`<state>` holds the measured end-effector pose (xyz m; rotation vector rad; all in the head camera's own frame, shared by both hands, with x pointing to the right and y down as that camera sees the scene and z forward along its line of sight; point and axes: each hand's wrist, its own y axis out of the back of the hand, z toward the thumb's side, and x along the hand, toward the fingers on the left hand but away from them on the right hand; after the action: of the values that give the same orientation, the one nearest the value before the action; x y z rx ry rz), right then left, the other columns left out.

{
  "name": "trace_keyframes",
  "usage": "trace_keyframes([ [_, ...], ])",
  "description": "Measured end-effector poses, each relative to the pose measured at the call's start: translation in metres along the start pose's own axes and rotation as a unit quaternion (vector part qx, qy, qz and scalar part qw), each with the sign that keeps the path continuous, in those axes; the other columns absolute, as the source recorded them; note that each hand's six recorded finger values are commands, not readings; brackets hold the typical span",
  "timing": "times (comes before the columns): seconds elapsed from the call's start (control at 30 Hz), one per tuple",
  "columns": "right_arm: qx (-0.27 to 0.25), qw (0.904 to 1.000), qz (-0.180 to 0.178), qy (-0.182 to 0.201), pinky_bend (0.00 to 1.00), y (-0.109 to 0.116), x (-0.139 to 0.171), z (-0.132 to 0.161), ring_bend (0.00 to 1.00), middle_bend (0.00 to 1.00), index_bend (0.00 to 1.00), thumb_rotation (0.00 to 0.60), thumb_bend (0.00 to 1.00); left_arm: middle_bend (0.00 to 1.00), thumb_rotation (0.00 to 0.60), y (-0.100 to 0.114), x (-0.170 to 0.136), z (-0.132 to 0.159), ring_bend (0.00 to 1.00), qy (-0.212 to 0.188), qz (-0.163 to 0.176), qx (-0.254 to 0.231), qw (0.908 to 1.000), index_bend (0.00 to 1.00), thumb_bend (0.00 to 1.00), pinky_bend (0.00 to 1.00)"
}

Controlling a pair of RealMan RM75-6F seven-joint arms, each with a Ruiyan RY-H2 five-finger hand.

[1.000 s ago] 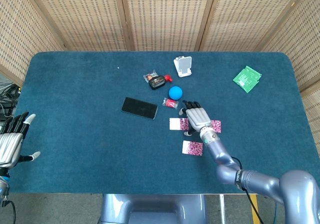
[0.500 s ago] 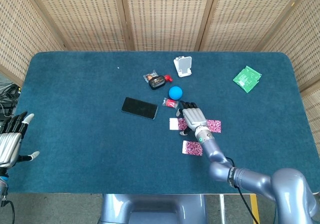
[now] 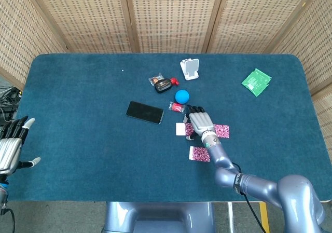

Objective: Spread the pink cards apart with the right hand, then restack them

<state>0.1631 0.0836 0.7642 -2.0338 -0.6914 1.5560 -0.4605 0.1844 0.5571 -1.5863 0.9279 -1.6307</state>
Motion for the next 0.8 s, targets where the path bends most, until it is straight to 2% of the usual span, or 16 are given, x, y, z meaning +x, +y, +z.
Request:
trace_keyframes([
  [0.17,0.003,1.0,-0.003,0.0,0.0,-0.0007,0.0002,0.0012,0.0,0.0,0.43,0.6,0.36,0.0,0.6,0.0001,-0.0006,0.001,0.0,-0.002,0.0,-0.001,1.0,0.0,0.0,0.0],
  [0.3,-0.002,1.0,-0.007,-0.001,0.0,-0.0001,-0.0009,0.0025,0.0,0.0,0.48,0.6,0.44,0.0,0.6,0.0004,-0.0012,0.0004,0.0,-0.001,0.001,-0.002,1.0,0.0,0.0,0.0],
  [0.43,-0.007,1.0,-0.003,-0.004,0.0,0.0003,-0.0019,0.0017,0.0,0.0,0.54,0.6,0.47,0.0,0.6,0.0005,-0.0011,-0.0003,0.0,-0.001,0.0,-0.002,1.0,0.0,0.0,0.0],
  [0.8,-0.003,1.0,-0.006,0.003,0.0,0.0025,0.0022,0.0043,0.0,0.0,0.55,0.6,0.47,0.0,0.6,0.0003,-0.0019,0.0011,0.0,-0.004,0.001,-0.001,1.0,0.0,0.0,0.0],
])
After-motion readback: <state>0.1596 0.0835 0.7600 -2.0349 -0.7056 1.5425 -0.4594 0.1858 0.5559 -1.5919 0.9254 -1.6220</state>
